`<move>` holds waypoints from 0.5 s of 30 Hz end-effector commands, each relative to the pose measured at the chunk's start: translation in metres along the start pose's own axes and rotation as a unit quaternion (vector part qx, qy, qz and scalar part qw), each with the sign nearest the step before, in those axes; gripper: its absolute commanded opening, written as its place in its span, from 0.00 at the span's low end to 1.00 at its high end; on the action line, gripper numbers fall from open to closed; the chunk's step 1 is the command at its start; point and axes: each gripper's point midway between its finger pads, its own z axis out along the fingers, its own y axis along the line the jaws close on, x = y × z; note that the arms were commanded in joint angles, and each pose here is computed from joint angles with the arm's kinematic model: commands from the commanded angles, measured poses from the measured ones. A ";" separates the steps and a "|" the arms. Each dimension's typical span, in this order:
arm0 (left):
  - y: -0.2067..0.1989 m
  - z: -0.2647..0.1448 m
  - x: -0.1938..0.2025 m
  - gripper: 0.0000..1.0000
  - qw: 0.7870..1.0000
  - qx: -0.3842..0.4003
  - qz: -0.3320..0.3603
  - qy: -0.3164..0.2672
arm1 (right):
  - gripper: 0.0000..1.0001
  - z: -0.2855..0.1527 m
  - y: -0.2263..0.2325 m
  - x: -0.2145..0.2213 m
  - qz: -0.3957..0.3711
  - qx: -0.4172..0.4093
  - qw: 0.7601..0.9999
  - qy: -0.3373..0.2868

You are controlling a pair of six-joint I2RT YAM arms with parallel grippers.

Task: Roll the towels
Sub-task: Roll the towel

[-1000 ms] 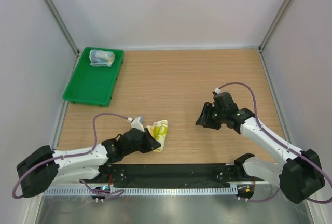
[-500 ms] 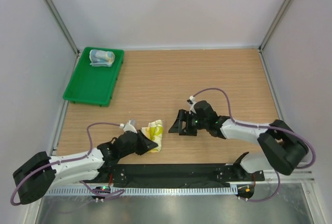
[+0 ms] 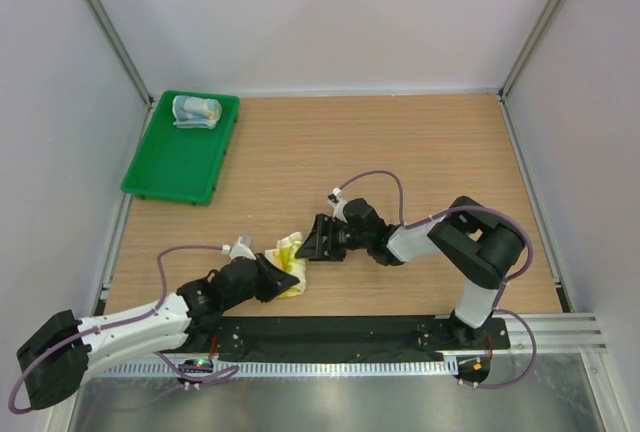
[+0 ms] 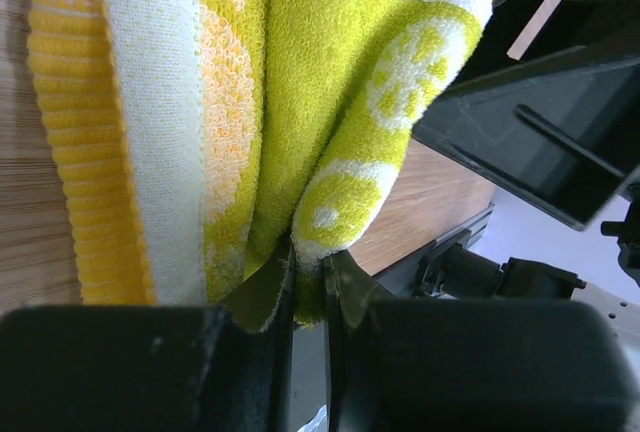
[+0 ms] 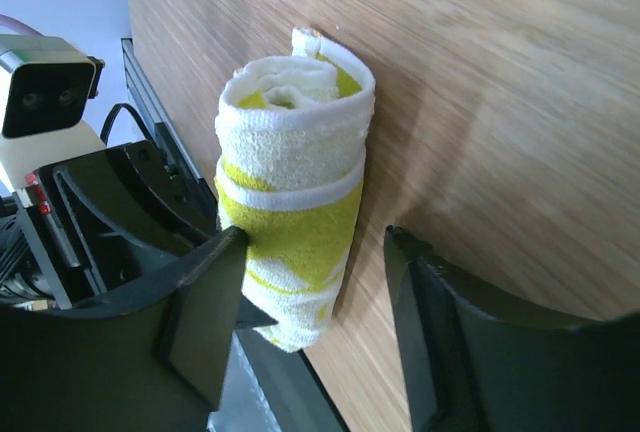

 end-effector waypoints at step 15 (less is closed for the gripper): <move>0.046 -0.003 0.001 0.25 0.991 -0.092 0.095 0.012 | 0.06 0.023 0.017 0.003 -0.005 -0.039 0.999 -0.013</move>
